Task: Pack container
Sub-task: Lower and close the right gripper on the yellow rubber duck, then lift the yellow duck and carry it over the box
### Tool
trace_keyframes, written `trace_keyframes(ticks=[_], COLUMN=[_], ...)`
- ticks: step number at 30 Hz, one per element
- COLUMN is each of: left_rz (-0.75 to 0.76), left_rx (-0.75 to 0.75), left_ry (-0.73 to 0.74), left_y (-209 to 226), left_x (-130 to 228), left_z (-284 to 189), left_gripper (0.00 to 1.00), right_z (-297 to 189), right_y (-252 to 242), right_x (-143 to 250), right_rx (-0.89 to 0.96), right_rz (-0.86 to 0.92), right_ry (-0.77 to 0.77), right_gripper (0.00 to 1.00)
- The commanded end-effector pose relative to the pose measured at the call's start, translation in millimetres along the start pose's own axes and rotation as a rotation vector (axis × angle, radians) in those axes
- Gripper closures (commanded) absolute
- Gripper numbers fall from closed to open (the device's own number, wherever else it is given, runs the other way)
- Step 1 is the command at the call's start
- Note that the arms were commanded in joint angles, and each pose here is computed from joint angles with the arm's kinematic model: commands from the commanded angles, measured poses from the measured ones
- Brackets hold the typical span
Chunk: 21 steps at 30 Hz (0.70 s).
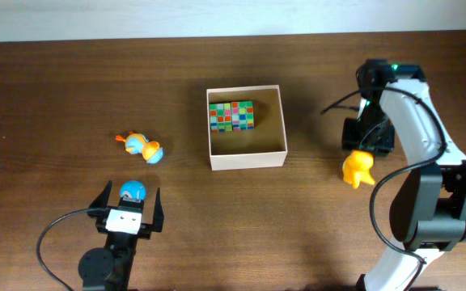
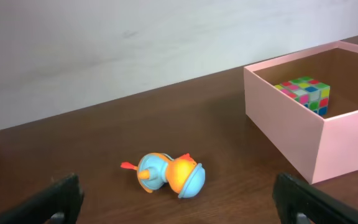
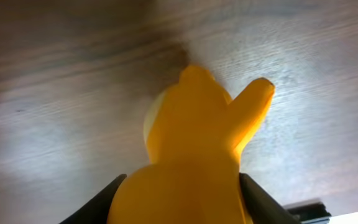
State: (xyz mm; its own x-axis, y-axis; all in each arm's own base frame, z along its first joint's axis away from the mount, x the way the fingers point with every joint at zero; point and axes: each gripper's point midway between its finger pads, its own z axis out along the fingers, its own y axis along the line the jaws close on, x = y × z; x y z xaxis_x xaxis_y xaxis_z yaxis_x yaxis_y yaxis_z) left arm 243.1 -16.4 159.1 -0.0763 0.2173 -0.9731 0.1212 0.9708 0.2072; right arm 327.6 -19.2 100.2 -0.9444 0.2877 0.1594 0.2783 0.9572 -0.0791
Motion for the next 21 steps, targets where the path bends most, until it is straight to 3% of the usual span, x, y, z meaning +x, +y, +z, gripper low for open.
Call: trace_keyframes(ticks=[1,5,8,14,21], left_rz=[0.011,0.011,0.011,0.011,0.011], left_rx=[-0.014,-0.014,-0.014,-0.014,-0.014], left_ry=[-0.001,-0.001,-0.001,-0.001,-0.001], left_y=[2.5,2.5,2.5,2.5,2.5], left_x=[1.4,1.4,1.4,1.3,1.4], left_z=[0.0,0.0,0.0,0.0,0.0], left_gripper=[0.01,0.01,0.01,0.01,0.01], right_z=[-53.4,-92.3,-123.9,-193.1,-250.3], right_y=[-0.3,8.5,35.9,116.5,177.3], right_x=[-16.5,-19.5,-16.3,14.0,61.4], right_rx=[-0.041,-0.107,-0.265,-0.672,-1.067], right_rz=[0.008,-0.015,-0.112,-0.467,-0.792], right_ry=[-0.139,-0.205,-0.254,-0.374,-0.442], right_gripper=[0.52,0.51,0.52,0.52,0.53])
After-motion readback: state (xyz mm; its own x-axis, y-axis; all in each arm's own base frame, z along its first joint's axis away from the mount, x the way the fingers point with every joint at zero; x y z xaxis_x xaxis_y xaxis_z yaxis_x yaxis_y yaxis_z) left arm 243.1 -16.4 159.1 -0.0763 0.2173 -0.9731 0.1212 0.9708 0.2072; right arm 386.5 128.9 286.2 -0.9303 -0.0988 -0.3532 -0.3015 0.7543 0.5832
